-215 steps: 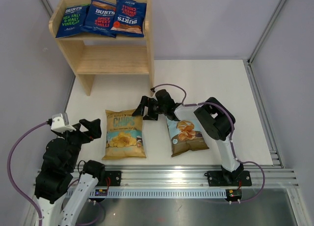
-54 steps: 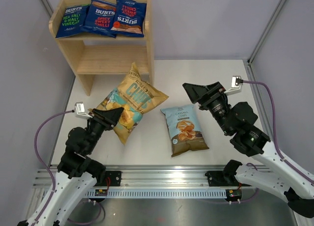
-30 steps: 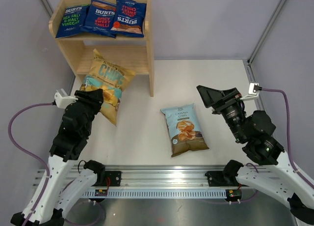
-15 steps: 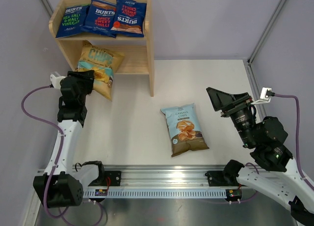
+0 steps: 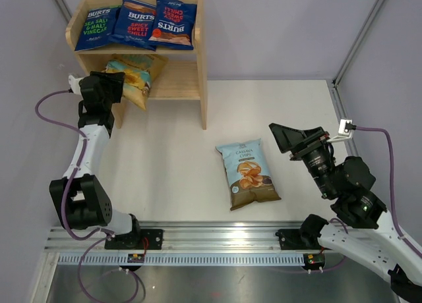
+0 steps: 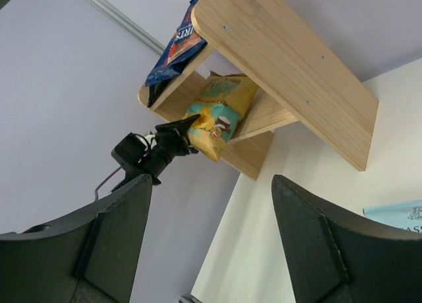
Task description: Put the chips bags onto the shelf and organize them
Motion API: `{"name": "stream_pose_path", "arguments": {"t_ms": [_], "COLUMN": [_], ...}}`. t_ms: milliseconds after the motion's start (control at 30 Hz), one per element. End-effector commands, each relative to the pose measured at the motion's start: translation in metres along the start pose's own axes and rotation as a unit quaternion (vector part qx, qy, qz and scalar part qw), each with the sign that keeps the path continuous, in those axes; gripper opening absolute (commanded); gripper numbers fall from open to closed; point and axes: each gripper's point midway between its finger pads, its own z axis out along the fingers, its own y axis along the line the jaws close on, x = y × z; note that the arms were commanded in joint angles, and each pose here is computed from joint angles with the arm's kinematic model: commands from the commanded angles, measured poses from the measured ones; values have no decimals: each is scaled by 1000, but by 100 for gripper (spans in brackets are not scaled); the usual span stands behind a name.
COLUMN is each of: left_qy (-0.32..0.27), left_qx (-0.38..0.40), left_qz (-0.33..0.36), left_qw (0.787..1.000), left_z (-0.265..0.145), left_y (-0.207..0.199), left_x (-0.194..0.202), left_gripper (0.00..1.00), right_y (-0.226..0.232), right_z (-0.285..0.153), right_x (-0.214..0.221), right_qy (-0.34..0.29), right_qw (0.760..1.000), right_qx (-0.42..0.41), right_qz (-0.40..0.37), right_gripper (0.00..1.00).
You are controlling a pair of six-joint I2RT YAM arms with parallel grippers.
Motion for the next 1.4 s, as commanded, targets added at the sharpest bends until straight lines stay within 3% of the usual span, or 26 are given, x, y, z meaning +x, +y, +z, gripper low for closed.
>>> {"name": "stream_pose_path", "arguments": {"t_ms": [0, 467, 533, 567, 633, 767, 1000, 1100, 1233, 1367], "left_qy": [-32, -51, -50, -51, -48, -49, -37, -35, -37, -30], "left_qx": [71, 44, 25, 15, -4, -37, -77, -80, -67, -70], "left_qz": [-3, 18, 29, 39, 52, 73, 103, 106, 100, 92], "left_qw": [997, 998, 998, 998, 997, 995, 991, 991, 992, 993], "left_z": [6, 39, 35, 31, 27, 18, 7, 1, 1, 9], "left_y": [-48, -17, -8, -6, 3, 12, 18, 21, 18, 21], "left_x": [-29, -32, -31, -32, -31, -34, -36, -34, -34, -31], "left_gripper": [54, 58, 62, 73, 83, 88, 88, 82, 66, 63], "right_y": [3, -7, -8, -9, -9, -10, -8, -7, -8, -9], "right_z": [0, 6, 6, 6, 6, 7, 4, 4, 4, 4], "right_x": [9, 19, 21, 22, 24, 25, 24, 22, 24, 23], "right_qy": [13, 17, 20, 20, 23, 25, 25, 25, 28, 25], "right_qw": [1000, 1000, 1000, 1000, 1000, 1000, 1000, 1000, 1000, 1000], "right_qx": [-13, -2, -2, 0, -1, 0, -2, -4, -4, -1], "right_qz": [15, 7, 7, 7, 8, 10, 13, 14, 14, 12], "right_gripper": [81, 81, 81, 81, 81, 81, 81, 81, 81, 81]}}
